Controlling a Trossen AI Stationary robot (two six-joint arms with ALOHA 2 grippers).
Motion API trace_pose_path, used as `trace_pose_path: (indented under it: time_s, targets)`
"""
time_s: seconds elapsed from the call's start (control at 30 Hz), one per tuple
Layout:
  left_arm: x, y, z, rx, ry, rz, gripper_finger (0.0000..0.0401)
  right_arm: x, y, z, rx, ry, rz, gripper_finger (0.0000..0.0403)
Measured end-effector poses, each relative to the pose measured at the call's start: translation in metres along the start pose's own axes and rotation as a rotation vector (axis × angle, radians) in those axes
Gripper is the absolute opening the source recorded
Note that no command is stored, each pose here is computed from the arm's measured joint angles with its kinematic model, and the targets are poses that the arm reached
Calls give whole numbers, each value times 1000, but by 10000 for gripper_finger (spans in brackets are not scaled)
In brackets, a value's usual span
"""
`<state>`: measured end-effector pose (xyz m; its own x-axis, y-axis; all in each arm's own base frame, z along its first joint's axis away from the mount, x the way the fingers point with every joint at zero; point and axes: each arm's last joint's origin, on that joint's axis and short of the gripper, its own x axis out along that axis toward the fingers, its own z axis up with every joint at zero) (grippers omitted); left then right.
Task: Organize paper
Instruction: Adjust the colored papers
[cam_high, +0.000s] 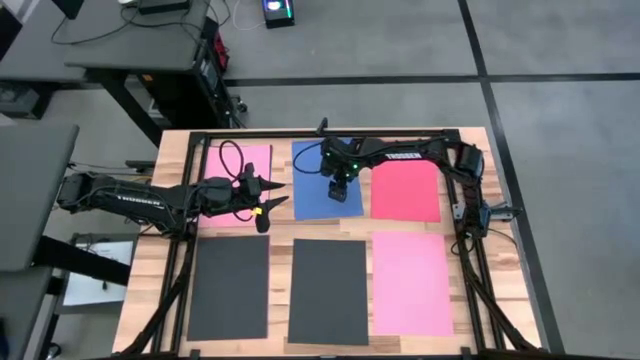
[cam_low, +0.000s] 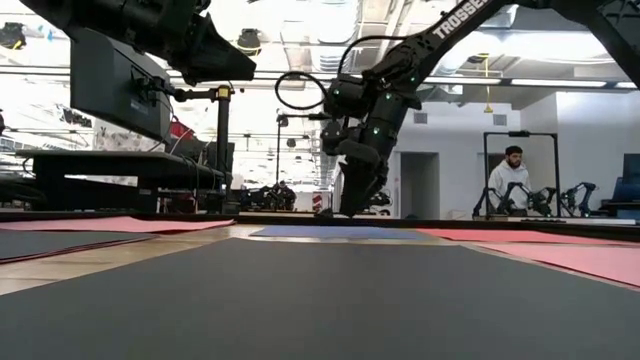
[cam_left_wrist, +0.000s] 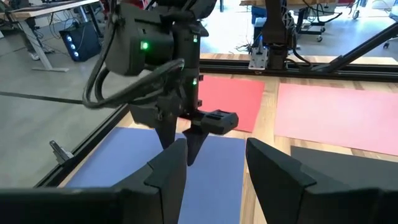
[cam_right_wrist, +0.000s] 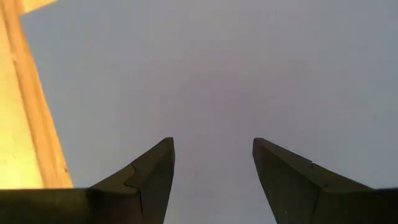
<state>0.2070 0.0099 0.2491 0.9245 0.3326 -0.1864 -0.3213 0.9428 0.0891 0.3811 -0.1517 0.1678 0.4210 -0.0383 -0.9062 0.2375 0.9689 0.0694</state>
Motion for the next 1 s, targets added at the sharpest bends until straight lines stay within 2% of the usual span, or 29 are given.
trace_pose_path:
  time_s: [0.1,0.2,0.53,0.63,0.77,1.0]
  targets:
    - [0,0,-1,-3,6,0,148,-4,11,0,-97,10,13,207]
    - [0,0,-1,-4,14,0,148,-2,35,0,-201,25,44,207]
    - [0,0,-5,-8,51,-1,148,1,165,-15,-432,28,181,202]
    - [1,-1,-6,-22,55,-1,148,0,192,-23,-443,38,209,191]
    - [5,-2,-10,-40,79,-1,148,-1,215,-32,-442,49,231,176]
    - [19,-9,-24,-60,153,-28,148,17,238,-48,-456,106,244,166]
